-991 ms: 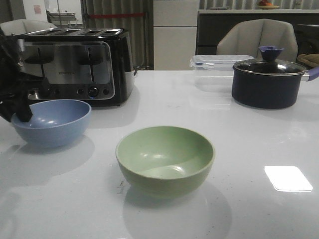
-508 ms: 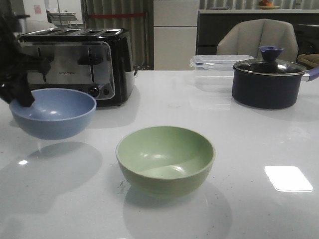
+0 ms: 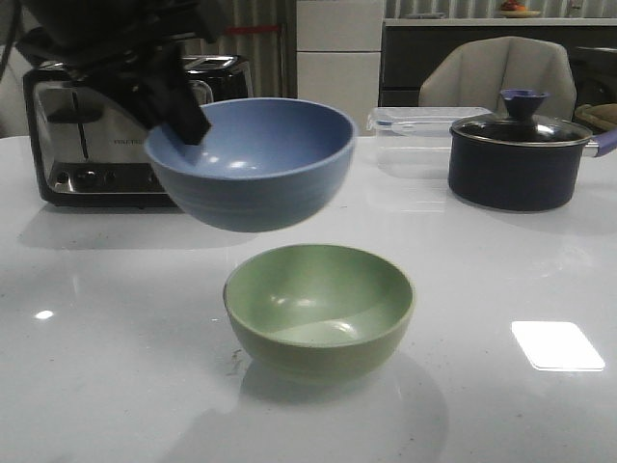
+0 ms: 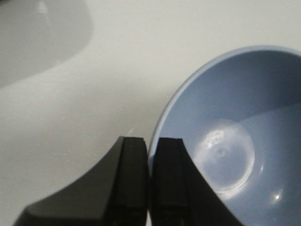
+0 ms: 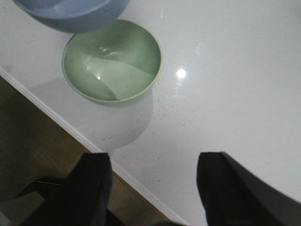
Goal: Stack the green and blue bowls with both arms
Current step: 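Lift the blue bowl and lower it into the green bowl, then open the left gripper and withdraw it from the stacked bowls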
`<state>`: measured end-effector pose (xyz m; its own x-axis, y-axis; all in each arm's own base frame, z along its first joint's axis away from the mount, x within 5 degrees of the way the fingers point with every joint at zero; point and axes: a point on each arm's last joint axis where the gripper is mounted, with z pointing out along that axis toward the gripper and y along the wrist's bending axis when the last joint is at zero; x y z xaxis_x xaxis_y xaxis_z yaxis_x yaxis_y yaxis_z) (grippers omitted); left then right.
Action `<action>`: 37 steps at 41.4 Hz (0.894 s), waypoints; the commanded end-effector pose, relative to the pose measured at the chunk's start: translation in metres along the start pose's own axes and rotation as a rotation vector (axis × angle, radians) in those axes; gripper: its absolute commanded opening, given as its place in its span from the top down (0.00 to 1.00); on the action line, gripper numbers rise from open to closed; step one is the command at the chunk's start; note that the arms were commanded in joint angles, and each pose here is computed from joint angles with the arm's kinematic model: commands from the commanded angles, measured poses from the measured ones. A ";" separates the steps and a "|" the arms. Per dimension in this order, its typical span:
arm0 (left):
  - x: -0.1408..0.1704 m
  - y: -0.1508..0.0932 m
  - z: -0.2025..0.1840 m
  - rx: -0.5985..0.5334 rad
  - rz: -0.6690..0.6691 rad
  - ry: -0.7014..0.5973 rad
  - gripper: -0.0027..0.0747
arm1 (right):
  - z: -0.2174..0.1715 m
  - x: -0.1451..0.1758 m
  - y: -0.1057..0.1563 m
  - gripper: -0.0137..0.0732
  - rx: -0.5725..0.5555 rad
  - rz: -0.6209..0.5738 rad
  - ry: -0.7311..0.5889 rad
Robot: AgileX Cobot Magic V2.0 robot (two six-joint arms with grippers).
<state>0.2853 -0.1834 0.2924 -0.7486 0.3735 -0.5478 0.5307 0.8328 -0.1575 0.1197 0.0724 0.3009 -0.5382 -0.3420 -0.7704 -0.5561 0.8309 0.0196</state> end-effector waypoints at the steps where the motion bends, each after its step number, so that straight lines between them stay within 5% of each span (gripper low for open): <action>1: -0.011 -0.026 -0.016 0.054 0.036 -0.105 0.85 | -0.007 -0.012 -0.001 0.26 0.012 -0.013 -0.091; 9: -0.009 -0.039 -0.002 0.085 0.049 -0.080 0.85 | -0.007 -0.012 -0.001 0.26 0.012 -0.013 -0.091; 37: -0.005 -0.029 0.060 0.033 0.060 -0.006 0.85 | -0.007 -0.012 -0.001 0.26 0.012 -0.013 -0.091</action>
<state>0.2952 -0.2297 0.2257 -0.7610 0.4576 -0.4599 0.5773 0.8010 -0.1584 0.1197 0.0724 0.3009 -0.5382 -0.3420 -0.7704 -0.5561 0.8309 0.0196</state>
